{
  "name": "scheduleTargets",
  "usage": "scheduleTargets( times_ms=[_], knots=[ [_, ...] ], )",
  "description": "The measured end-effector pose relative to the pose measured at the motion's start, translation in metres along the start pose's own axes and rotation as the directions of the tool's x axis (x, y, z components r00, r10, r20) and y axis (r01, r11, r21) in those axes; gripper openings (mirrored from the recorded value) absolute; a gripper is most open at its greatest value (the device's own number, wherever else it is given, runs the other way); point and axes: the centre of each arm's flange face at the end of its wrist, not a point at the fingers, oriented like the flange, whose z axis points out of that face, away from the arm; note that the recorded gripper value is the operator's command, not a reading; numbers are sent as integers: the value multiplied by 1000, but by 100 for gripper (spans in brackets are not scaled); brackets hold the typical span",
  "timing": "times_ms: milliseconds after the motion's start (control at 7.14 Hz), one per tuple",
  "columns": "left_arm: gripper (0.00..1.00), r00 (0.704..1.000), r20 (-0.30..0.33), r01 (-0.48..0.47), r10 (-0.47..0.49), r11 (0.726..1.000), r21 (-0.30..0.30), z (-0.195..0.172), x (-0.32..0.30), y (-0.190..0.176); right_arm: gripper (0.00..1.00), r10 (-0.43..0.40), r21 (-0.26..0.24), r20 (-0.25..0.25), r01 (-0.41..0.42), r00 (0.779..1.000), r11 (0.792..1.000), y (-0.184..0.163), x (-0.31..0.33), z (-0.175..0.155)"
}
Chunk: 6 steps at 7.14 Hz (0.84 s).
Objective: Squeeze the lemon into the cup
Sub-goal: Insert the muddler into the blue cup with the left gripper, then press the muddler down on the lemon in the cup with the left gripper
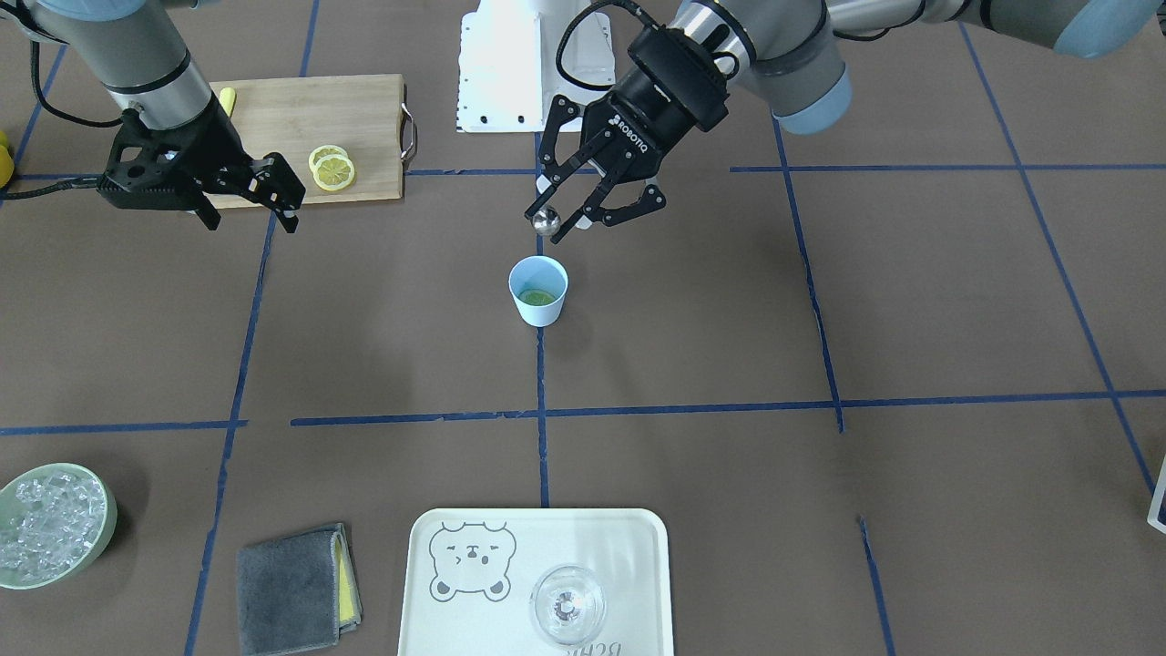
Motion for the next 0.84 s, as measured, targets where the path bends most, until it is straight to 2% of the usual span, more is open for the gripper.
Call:
scheduleTargets(
  times_ms=[140,280,560,840],
  knots=[
    [0,999,41,-14,10,995,98,-4,9,29,100,3,2,0,-3,1000,1000,-2,1,-1],
    [0,996,84,-26,13,987,157,-7,16,62,100,5,3,-1,-5,1000,1000,-2,2,-1],
    [0,987,158,-51,22,982,184,-2,13,99,100,7,3,-3,-7,1000,1000,-3,2,0],
    [0,983,181,-59,25,981,185,3,13,111,100,9,-2,0,-9,1000,1000,-3,2,0]
  ],
)
